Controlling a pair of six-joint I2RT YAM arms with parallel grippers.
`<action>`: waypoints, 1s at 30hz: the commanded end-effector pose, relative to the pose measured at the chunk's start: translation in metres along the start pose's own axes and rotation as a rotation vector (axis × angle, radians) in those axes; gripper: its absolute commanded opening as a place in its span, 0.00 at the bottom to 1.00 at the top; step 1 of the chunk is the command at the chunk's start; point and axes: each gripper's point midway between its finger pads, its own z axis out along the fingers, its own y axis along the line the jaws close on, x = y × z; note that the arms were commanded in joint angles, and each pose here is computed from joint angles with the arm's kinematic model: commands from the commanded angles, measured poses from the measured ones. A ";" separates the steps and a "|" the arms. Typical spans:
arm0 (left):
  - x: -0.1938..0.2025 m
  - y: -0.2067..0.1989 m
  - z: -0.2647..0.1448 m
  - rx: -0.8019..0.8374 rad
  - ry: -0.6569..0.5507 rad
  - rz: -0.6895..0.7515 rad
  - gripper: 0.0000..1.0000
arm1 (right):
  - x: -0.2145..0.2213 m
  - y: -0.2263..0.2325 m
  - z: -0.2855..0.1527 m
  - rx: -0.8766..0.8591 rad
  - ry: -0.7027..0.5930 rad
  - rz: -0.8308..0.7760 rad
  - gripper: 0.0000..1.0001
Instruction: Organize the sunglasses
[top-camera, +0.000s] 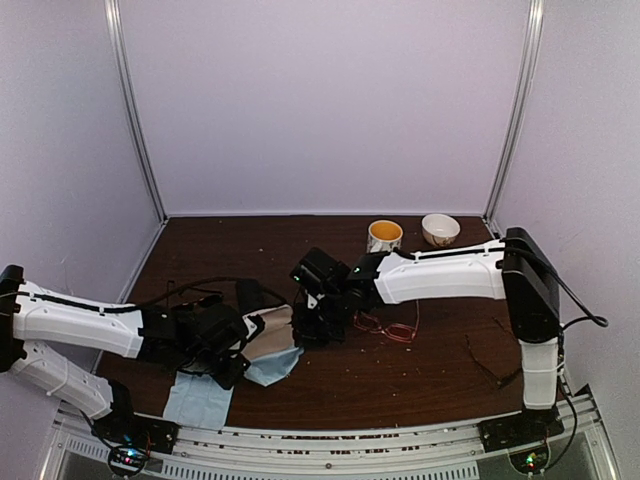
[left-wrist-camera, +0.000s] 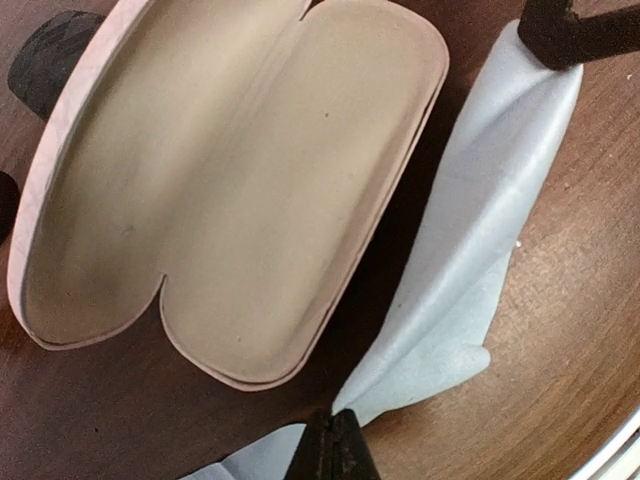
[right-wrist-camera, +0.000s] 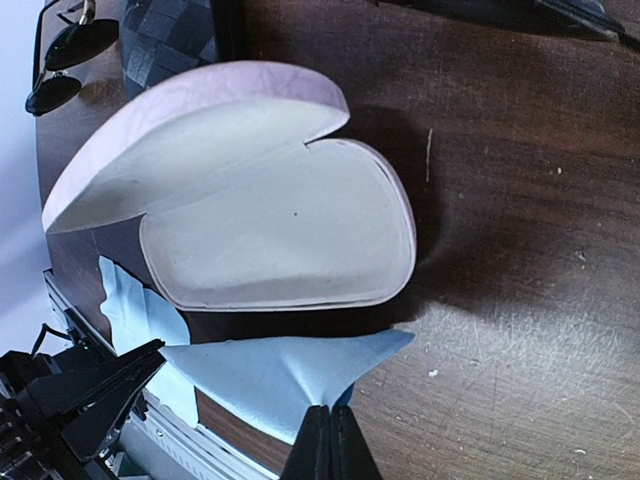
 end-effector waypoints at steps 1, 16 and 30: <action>-0.003 -0.001 -0.004 0.021 0.012 -0.024 0.00 | -0.012 0.001 -0.003 0.010 -0.020 0.000 0.00; -0.026 -0.051 -0.042 0.320 -0.119 0.055 0.00 | 0.033 -0.013 -0.034 -0.006 0.065 -0.069 0.00; -0.009 -0.040 -0.040 0.247 -0.048 -0.010 0.00 | 0.035 -0.008 -0.018 0.005 0.095 -0.078 0.00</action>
